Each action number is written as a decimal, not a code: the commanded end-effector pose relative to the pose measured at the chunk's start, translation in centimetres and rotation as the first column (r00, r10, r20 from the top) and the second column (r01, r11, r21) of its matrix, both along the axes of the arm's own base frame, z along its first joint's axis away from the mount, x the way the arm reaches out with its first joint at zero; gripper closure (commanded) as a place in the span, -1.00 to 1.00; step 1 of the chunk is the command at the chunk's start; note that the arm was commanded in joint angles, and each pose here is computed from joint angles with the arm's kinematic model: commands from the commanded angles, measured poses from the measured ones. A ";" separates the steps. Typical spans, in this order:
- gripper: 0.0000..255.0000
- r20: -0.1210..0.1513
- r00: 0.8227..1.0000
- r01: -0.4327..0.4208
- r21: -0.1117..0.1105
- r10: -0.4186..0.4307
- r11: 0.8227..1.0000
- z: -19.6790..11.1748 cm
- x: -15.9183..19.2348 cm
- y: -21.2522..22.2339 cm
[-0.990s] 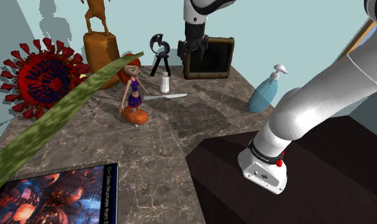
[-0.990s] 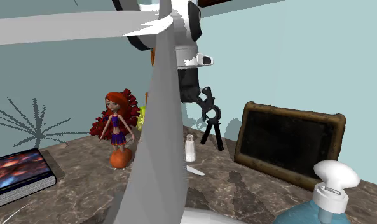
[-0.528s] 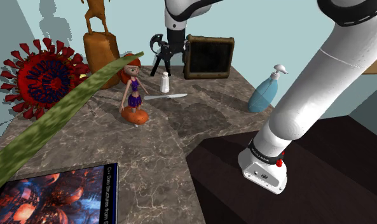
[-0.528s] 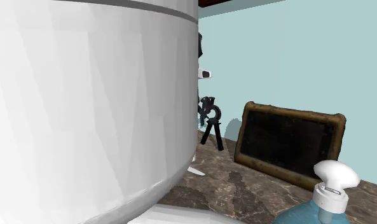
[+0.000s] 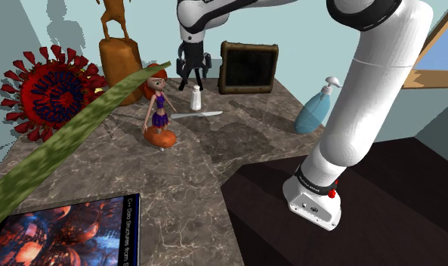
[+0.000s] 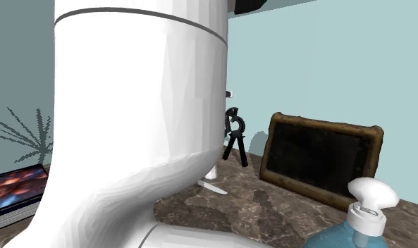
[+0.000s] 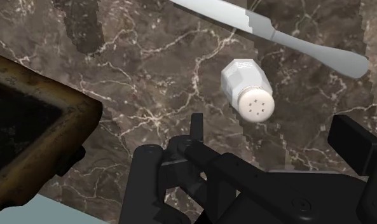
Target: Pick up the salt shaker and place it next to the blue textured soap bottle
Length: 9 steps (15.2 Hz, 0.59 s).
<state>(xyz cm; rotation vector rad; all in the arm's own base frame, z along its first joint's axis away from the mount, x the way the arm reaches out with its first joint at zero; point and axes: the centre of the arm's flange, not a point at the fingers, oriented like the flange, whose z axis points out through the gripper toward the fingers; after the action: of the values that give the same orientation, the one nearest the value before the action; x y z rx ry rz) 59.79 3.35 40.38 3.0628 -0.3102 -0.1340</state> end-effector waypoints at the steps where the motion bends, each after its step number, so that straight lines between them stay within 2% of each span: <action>1: -1.00 0.000 1.000 0.001 0.000 -0.001 1.000 -1.1 0.1 -0.1; 5: -1.00 0.000 1.000 0.001 0.000 -0.001 1.000 -3.5 -0.1 -0.2; 9: -1.00 0.000 1.000 0.001 0.000 -0.001 1.000 -3.5 -0.1 -0.2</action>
<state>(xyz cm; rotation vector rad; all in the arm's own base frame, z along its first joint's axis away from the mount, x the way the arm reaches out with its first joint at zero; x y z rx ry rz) 59.66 3.17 36.92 3.0632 -0.3111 -0.1343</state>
